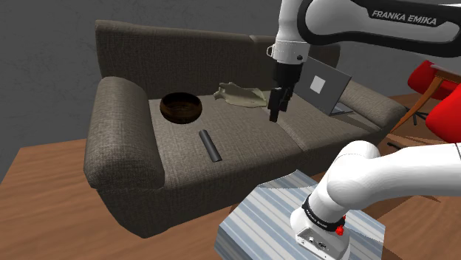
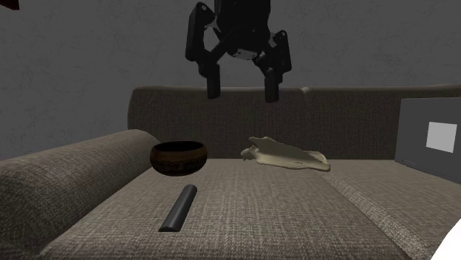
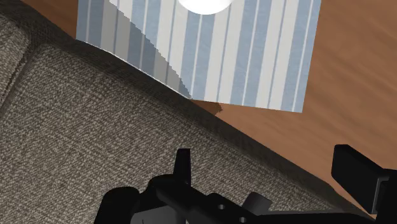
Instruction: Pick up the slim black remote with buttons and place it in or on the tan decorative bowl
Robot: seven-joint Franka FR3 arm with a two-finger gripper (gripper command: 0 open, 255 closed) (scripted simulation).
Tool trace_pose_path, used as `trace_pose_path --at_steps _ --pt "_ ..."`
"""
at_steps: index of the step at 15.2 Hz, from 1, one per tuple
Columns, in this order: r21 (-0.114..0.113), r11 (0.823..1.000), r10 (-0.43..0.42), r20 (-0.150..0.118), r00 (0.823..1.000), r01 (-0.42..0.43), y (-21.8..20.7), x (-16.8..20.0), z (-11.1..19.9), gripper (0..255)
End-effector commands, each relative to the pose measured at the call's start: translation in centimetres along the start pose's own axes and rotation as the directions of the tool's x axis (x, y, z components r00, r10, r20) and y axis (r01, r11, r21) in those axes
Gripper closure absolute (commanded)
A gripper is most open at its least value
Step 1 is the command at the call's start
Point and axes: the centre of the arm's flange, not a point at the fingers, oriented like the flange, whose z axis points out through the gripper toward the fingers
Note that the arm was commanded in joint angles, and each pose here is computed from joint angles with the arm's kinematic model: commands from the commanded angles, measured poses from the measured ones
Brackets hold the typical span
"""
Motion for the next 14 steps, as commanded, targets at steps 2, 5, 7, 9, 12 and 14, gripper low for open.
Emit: trace_pose_path --at_steps 2,5,7,9,12,14 --pt "0.004 1.000 0.024 0.002 1.000 -0.024 -0.3 1.1 0.7 0" --pt "0.015 0.995 0.097 0.008 0.995 -0.097 -1.0 4.3 2.9 0" --pt "0.023 0.989 0.145 0.012 0.989 -0.146 -1.3 6.5 4.4 0" --pt "0.030 0.981 0.193 0.017 0.981 -0.194 -1.6 8.7 5.8 0" --pt "0.040 0.964 0.264 0.025 0.964 -0.265 -1.8 12.0 8.1 0" --pt "0.046 0.949 0.310 0.031 0.950 -0.311 -1.8 14.2 9.5 0"
